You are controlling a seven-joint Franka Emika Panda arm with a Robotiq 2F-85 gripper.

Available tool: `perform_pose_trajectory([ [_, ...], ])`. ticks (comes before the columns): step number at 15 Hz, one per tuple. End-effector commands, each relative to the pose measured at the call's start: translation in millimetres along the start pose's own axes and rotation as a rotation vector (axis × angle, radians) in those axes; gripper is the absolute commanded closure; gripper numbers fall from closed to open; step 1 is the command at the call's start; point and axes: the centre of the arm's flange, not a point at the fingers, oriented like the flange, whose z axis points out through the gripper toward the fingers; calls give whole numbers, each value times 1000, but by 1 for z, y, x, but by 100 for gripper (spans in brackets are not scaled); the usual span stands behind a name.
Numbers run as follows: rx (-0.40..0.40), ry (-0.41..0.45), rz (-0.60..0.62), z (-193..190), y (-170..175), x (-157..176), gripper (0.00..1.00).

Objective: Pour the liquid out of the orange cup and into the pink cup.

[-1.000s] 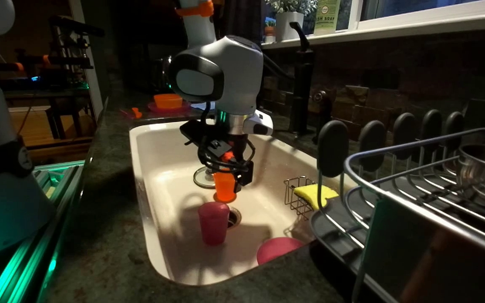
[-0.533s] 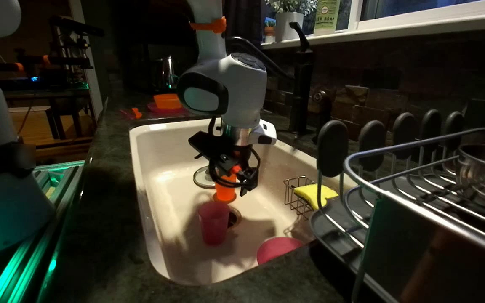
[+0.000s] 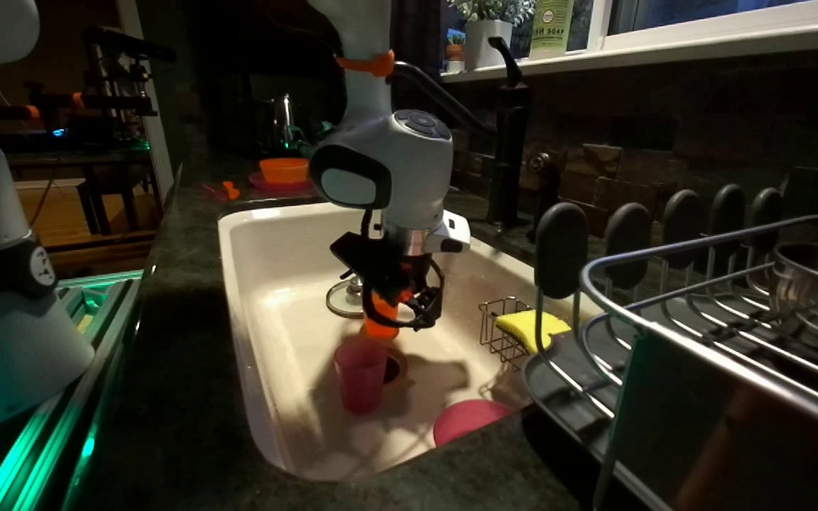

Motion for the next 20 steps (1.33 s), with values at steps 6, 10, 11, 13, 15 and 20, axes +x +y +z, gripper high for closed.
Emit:
perform_pose_trajectory([
  [6, 20, 6, 13, 28, -4, 8, 19],
  [10, 26, 9, 16, 32, -5, 11, 53],
  [11, 28, 9, 15, 33, -6, 13, 60],
  [13, 32, 7, 11, 37, -8, 16, 75],
  [15, 33, 4, 6, 39, -12, 21, 91],
  [20, 22, 12, 2, 33, -20, 29, 99],
])
